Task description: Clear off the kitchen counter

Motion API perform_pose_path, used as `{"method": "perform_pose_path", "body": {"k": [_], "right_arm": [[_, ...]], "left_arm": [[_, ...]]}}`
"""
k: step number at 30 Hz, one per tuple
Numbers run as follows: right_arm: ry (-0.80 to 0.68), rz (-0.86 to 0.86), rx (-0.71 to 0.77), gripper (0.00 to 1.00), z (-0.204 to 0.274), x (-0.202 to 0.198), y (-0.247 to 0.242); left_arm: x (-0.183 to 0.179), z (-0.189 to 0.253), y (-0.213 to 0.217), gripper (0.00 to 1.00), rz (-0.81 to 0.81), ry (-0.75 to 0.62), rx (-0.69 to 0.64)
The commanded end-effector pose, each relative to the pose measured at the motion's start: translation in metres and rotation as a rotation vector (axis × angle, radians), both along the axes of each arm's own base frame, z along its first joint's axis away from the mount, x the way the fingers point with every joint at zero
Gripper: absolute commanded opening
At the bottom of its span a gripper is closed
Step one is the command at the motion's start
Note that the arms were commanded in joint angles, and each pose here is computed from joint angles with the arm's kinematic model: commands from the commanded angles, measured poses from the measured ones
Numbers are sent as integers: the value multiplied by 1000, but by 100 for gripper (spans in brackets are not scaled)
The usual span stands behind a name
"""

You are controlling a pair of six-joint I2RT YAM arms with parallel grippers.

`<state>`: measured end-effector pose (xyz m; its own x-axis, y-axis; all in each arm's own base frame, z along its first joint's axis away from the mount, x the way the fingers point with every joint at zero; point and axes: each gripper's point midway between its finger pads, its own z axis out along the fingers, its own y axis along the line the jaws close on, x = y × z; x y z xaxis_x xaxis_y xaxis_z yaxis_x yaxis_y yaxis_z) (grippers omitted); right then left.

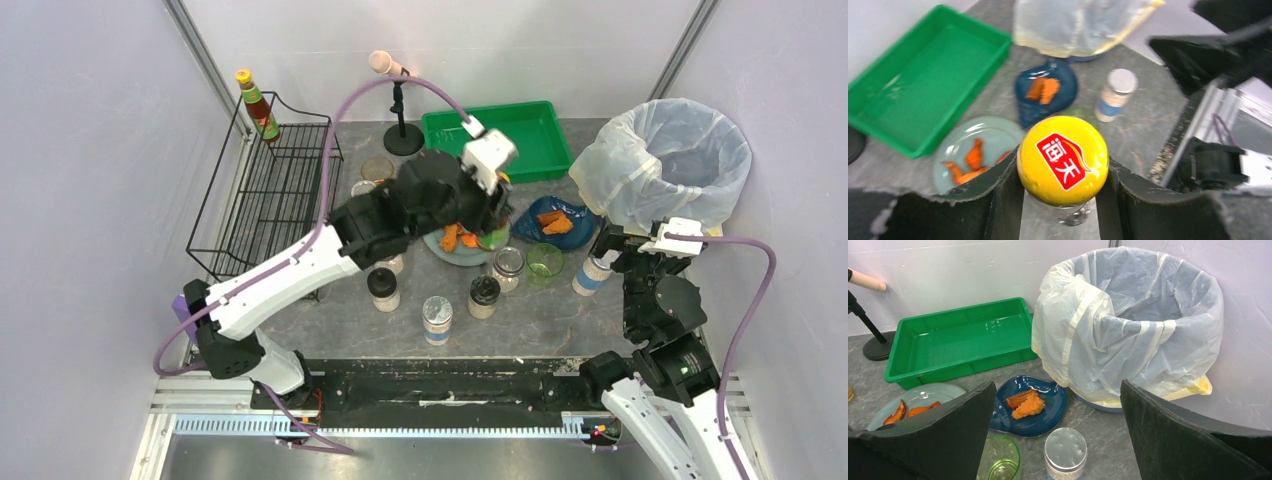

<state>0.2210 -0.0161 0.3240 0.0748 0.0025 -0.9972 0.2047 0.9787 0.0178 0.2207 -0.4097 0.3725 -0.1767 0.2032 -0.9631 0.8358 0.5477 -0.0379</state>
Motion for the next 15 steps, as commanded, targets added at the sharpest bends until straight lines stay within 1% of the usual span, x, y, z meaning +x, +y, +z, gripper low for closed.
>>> {"method": "perform_pose_path", "body": {"k": [1, 6, 15], "right_arm": [[-31, 5, 17, 98, 5, 2, 2], [-19, 38, 15, 98, 1, 6, 9], [-5, 103, 18, 98, -8, 14, 24]], "left_arm": [[40, 64, 68, 2, 207, -54, -81], [82, 75, 129, 2, 400, -49, -58], [143, 107, 257, 2, 791, -131, -42]]}}
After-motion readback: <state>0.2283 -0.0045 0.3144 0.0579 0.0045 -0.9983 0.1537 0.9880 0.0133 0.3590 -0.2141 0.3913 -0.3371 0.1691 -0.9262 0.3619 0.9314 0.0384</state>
